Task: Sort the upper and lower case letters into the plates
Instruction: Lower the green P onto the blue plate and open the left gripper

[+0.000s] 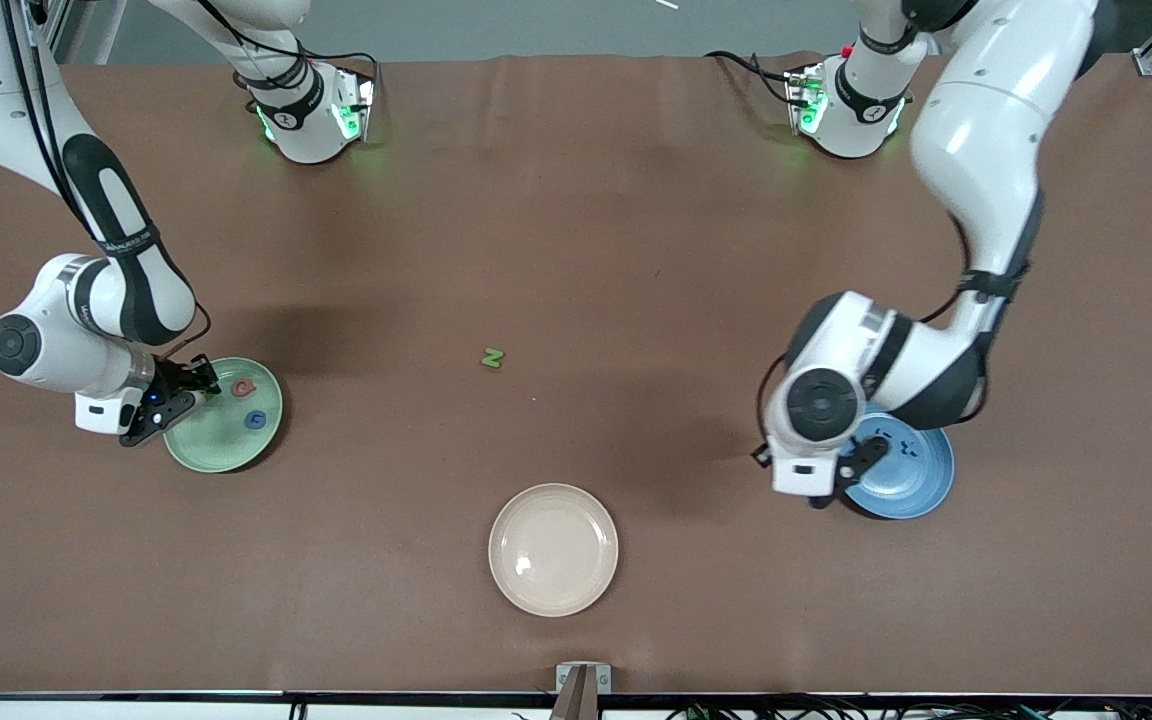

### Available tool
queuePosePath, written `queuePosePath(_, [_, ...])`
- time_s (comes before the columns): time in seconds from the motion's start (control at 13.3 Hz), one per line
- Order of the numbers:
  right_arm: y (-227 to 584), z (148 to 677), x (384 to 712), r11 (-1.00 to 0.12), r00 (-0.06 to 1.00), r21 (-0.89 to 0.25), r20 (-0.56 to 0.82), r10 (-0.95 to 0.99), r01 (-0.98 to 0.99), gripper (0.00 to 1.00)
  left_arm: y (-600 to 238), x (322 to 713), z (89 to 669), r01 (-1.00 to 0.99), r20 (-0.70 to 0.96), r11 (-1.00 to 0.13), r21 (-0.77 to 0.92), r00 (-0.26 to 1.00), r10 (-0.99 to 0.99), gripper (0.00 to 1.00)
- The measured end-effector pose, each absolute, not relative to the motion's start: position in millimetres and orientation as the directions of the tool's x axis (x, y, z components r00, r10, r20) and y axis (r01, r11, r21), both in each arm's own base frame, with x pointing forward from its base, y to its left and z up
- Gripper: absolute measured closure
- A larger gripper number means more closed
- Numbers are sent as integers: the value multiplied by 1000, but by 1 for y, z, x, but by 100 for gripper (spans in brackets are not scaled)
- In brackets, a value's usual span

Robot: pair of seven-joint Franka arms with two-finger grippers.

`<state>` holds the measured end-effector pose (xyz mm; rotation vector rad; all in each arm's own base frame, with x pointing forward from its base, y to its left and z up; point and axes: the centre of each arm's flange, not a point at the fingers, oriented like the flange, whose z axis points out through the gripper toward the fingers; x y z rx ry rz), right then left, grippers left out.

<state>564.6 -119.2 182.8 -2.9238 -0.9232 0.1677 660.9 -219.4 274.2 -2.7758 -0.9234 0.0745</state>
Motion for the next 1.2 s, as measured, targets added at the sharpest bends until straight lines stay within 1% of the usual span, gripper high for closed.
queuePosePath(0.3, [-119,183,565,-815,812,-100,-81,578,570,65,-122,656,257,509,-10,-839,-194,854,520,63])
queuePosePath(0.38, [-118,183,565,-815,812,-98,-79,578,571,59,-109,656,252,501,-12,-846,-182,859,511,63])
queuePosePath(0.45, [-118,183,566,-815,812,-97,-78,579,572,59,-101,655,246,500,-6,-850,-162,861,508,63])
queuePosePath(0.53, [-118,184,567,-814,811,-95,-76,580,573,54,-97,654,240,497,0,-856,-142,865,502,63])
queuePosePath(0.75, [-108,203,577,-827,825,-88,-71,561,555,25,-84,651,230,484,-5,-865,-133,872,489,63])
queuePosePath(0.83, [-96,218,583,-846,842,-95,-86,533,525,14,-76,652,230,482,-6,-866,-131,873,487,58])
queuePosePath(0.9, [-79,238,588,-868,862,-103,-111,495,486,4,-67,653,230,476,-6,-870,-129,877,480,58])
queuePosePath(0.98, [-63,259,591,-893,884,-104,-134,449,438,1,-62,654,231,470,-5,-874,-125,881,474,50])
queuePosePath(1.13, [-27,298,593,-940,927,-84,-158,340,331,1,-60,660,241,473,14,-874,-112,880,474,33])
queuePosePath(1.2, [-3,315,590,-959,944,-69,-171,283,275,0,-61,664,253,475,31,-874,-104,880,474,22])
